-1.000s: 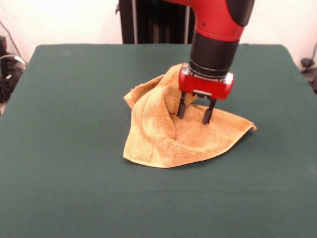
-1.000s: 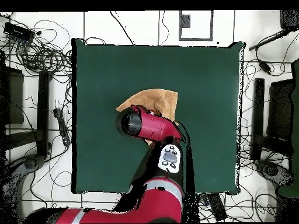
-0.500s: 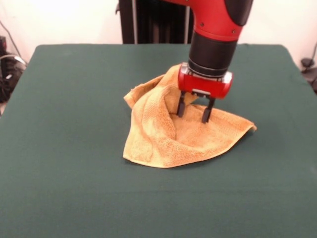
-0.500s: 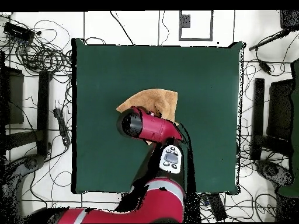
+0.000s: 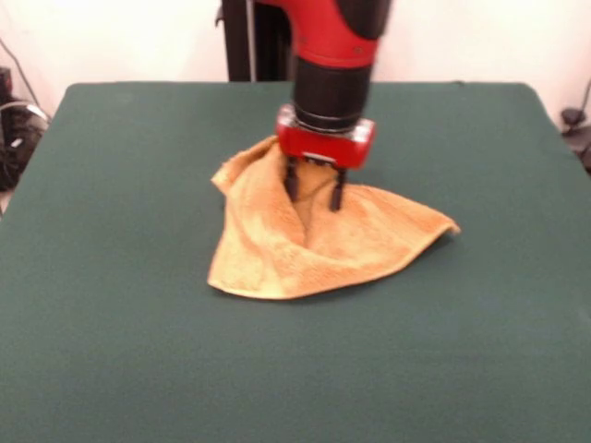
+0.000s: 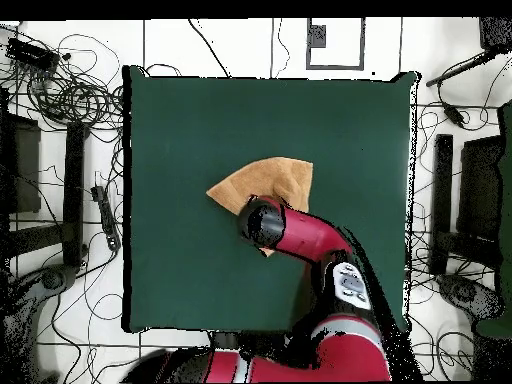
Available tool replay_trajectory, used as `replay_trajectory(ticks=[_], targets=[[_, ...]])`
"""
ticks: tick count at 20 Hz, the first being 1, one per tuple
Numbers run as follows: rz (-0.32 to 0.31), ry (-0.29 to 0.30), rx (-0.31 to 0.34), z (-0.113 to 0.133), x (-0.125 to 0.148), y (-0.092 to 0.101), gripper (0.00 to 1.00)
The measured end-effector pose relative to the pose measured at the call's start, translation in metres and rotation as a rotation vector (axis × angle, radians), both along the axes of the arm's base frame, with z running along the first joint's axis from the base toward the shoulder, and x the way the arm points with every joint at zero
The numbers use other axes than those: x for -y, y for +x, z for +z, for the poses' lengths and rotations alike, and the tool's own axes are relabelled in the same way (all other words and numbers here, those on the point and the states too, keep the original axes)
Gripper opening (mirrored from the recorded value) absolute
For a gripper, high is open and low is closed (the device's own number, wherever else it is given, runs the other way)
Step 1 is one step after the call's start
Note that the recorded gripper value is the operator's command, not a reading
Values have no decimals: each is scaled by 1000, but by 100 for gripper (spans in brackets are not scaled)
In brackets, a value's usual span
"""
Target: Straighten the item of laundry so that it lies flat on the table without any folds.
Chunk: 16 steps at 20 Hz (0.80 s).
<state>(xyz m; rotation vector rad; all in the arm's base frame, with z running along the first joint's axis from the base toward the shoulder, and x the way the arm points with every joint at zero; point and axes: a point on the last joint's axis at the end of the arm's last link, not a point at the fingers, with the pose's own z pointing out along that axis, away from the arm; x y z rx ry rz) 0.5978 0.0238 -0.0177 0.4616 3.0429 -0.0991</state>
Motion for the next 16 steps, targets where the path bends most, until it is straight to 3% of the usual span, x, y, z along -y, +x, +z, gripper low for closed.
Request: replay_trajectory(ticks=[2,9,16], targets=[[-9,8,-18,1,28,-14,100],[-3,24,-51,-5,89,-49,100],[32,57,-46,-12,109,-60,100]])
